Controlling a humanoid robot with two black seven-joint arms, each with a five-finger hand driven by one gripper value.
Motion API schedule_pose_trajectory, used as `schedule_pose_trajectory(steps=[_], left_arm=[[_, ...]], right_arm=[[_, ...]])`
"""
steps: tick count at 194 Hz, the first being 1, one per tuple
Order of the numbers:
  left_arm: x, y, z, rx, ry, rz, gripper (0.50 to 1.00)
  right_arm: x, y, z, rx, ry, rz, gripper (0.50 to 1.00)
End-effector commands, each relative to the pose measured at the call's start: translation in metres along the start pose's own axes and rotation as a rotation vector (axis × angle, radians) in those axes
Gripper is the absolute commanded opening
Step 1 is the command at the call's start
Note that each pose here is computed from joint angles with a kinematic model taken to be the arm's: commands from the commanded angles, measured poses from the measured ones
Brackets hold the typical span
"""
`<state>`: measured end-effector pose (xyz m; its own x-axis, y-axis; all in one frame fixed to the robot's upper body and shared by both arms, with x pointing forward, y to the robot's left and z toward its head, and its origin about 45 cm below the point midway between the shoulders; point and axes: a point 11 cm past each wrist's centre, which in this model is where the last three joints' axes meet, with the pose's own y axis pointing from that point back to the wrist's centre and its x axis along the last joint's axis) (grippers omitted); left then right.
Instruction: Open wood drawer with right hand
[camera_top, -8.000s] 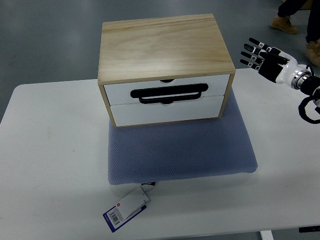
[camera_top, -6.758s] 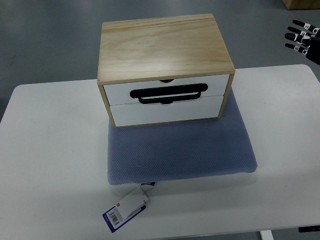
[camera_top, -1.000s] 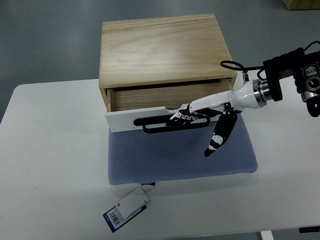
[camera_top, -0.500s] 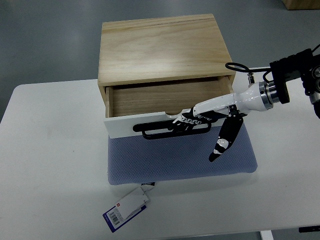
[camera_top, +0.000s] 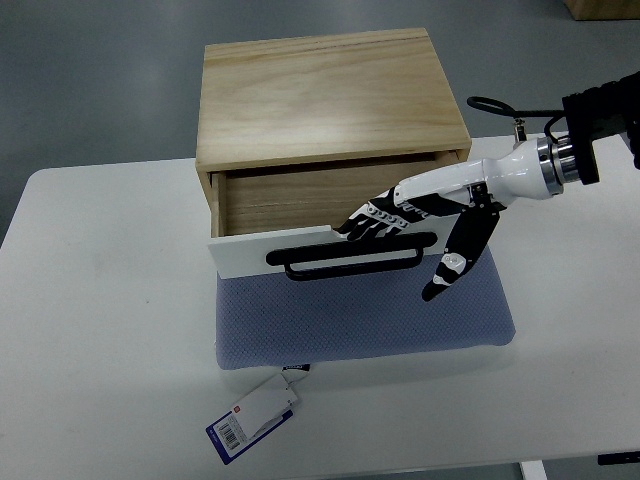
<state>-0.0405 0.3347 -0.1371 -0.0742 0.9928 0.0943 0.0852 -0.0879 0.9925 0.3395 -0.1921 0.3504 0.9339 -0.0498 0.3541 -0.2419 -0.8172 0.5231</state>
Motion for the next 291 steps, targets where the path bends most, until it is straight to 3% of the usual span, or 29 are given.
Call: schedule_pose_trajectory(steps=[1,24,33,67,68,100,129,146,147,175,196,197,199,239,291], left_arm=[[0.0,0.0,0.0,0.0,0.0,0.0,1.0],[0.0,0.0,0.0,-0.002,0.0,0.0,1.0],[0.0,0.0,0.0,0.0,0.0,0.0,1.0],[0.0,0.0,0.0,-0.002,0.0,0.0,1.0],[0.0,0.0,0.0,0.0,0.0,0.0,1.0],[0.0,0.0,0.0,0.0,-0.001,0.0,1.0],[0.0,0.0,0.0,0.0,0.0,0.0,1.0],[0.0,0.0,0.0,0.0,0.0,0.0,1.0],[0.0,0.0,0.0,0.0,-0.001,0.0,1.0],[0.0,0.0,0.0,-0.001,-0.001,0.0,1.0],[0.0,0.0,0.0,-0.002,0.0,0.0,1.0],[0.0,0.0,0.0,0.0,0.0,0.0,1.0],[0.0,0.0,0.0,0.0,-0.001,0.0,1.0],[0.0,0.0,0.0,0.0,0.0,0.0,1.0],[-0.001,0.0,0.0,0.0,0.0,-0.002,1.0]], right_arm=[[0.012,0.017,-0.008,0.025,-0.035,0.052,0.94],[0.019,0.03,-0.014,0.045,-0.057,0.089,0.94],[0.034,0.05,-0.024,0.077,-0.084,0.155,0.94],[0.055,0.077,-0.016,0.084,-0.138,0.259,0.94],[0.067,0.089,-0.009,0.089,-0.17,0.313,0.94],[0.104,0.125,0.02,0.128,-0.321,0.489,0.94],[0.123,0.141,0.062,0.247,-0.573,0.628,0.94],[0.126,0.141,0.07,0.278,-0.627,0.651,0.94],[0.13,0.138,0.088,0.328,-0.722,0.691,0.94],[0.131,0.128,0.138,0.45,-0.945,0.801,0.94],[0.128,0.118,0.16,0.458,-1.021,0.86,0.94],[0.127,0.102,0.174,0.462,-1.074,0.903,0.94],[0.127,0.099,0.176,0.463,-1.086,0.914,0.94],[0.13,0.087,0.201,0.503,-1.233,1.095,0.94],[0.116,0.058,0.214,0.485,-1.303,1.094,0.94]])
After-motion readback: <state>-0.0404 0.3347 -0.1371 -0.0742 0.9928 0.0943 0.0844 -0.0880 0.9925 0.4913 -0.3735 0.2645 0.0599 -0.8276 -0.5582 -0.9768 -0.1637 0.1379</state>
